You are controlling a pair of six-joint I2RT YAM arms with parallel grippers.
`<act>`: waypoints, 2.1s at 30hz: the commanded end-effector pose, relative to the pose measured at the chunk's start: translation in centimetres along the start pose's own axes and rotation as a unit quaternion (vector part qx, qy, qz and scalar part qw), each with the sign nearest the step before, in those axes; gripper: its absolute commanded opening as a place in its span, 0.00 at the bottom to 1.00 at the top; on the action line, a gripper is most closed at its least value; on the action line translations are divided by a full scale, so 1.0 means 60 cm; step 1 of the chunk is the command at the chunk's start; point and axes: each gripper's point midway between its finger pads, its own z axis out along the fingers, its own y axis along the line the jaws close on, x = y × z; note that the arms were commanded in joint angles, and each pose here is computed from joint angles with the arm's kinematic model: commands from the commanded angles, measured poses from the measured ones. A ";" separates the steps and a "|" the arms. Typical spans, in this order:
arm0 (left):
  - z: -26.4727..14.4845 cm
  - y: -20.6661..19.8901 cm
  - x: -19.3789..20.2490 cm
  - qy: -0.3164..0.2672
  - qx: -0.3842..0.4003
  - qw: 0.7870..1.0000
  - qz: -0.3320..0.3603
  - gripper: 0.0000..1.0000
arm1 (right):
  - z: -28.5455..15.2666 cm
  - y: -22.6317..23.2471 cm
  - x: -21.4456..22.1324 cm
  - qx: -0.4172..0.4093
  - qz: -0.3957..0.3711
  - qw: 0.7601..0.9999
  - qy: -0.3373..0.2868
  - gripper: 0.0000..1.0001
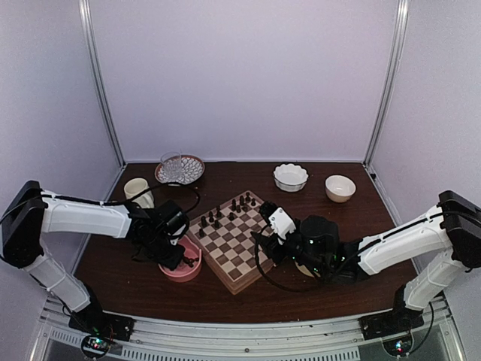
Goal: Set up the chess pieces on the board
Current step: Pick up the king from the storage box, then pass from the left arm to the right
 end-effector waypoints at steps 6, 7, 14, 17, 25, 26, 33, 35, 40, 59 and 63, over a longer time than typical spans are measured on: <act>-0.055 0.010 -0.038 -0.072 -0.003 0.997 0.000 0.08 | 0.001 -0.004 -0.024 0.000 0.005 1.000 -0.014 0.55; -0.065 0.008 -0.042 -0.083 0.004 0.997 0.002 0.08 | 0.001 -0.003 -0.024 -0.001 0.005 1.000 -0.014 0.55; -0.124 -0.008 -0.060 -0.145 0.057 0.988 0.022 0.08 | 0.003 0.014 -0.028 -0.028 0.001 1.000 -0.012 0.55; -0.150 -0.038 -0.073 -0.181 0.115 0.976 0.036 0.08 | -0.002 0.039 -0.037 -0.074 -0.012 0.997 -0.018 0.54; -0.216 -0.136 -0.111 -0.212 0.280 0.935 0.042 0.09 | -0.031 0.095 -0.067 -0.156 -0.089 0.983 -0.041 0.62; -0.219 -0.146 -0.115 -0.207 0.296 0.932 0.037 0.09 | -0.036 0.098 -0.070 -0.157 -0.103 0.981 -0.047 0.64; -0.232 -0.201 -0.140 -0.191 0.403 0.894 -0.033 0.09 | -0.059 0.120 -0.071 -0.165 -0.166 0.967 -0.095 0.85; -0.235 -0.209 -0.148 -0.203 0.433 0.876 -0.063 0.09 | -0.055 0.127 -0.066 -0.176 -0.161 0.967 -0.089 0.87; -0.234 -0.209 -0.157 -0.225 0.467 0.846 -0.123 0.09 | -0.039 0.125 -0.061 -0.163 -0.130 0.975 -0.071 0.88; -0.242 -0.239 -0.162 -0.271 0.487 0.806 -0.200 0.09 | 0.004 0.133 -0.060 -0.102 -0.007 0.992 -0.072 0.57; -0.241 -0.245 -0.163 -0.268 0.491 0.805 -0.198 0.09 | 0.011 0.136 -0.057 -0.099 -0.002 0.993 -0.068 0.57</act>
